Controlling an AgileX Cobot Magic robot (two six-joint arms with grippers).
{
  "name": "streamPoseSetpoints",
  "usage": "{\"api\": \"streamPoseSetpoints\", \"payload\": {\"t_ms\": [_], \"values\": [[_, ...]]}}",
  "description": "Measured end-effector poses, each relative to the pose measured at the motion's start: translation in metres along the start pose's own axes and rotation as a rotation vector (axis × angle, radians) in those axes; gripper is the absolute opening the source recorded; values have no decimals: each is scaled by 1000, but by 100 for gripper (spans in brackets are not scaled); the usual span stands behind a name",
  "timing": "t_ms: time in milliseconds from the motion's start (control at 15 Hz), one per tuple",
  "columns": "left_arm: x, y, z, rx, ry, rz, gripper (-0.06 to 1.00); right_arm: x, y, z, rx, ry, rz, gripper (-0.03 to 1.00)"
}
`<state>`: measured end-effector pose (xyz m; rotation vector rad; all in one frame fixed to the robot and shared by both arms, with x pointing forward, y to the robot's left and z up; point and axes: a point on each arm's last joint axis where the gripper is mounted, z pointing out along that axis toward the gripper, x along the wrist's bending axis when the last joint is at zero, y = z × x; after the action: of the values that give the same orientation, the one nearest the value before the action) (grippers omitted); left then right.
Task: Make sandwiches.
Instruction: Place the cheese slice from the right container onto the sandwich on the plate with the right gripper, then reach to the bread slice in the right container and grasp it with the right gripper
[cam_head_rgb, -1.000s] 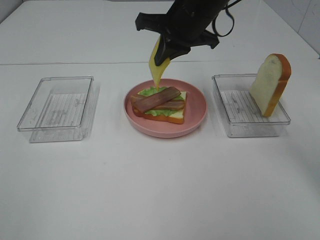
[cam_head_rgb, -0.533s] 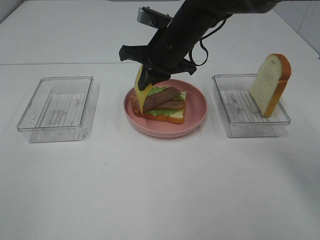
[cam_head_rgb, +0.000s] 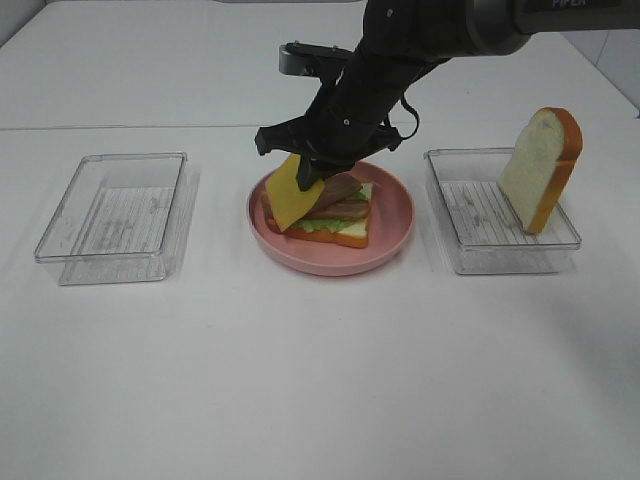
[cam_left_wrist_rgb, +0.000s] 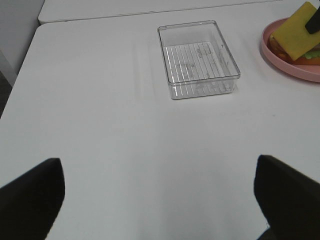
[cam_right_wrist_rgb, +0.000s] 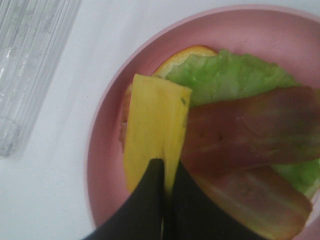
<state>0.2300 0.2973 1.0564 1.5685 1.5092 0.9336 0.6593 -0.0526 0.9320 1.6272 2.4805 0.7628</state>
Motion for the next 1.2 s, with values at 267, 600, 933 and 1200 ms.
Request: {"api": "streamPoseSetpoints", "payload": {"t_ms": [267, 600, 933, 1200], "values": [[0, 0, 0, 0, 0, 0, 95, -4, 0, 0, -2, -47, -71, 2], [0, 0, 0, 0, 0, 0, 95, -6, -2, 5, 9, -54, -89, 51], [0, 0, 0, 0, 0, 0, 95, -10, 2, -7, 6, -127, -173, 97], [0, 0, 0, 0, 0, 0, 95, -8, 12, -67, 6, -223, -208, 98]]}}
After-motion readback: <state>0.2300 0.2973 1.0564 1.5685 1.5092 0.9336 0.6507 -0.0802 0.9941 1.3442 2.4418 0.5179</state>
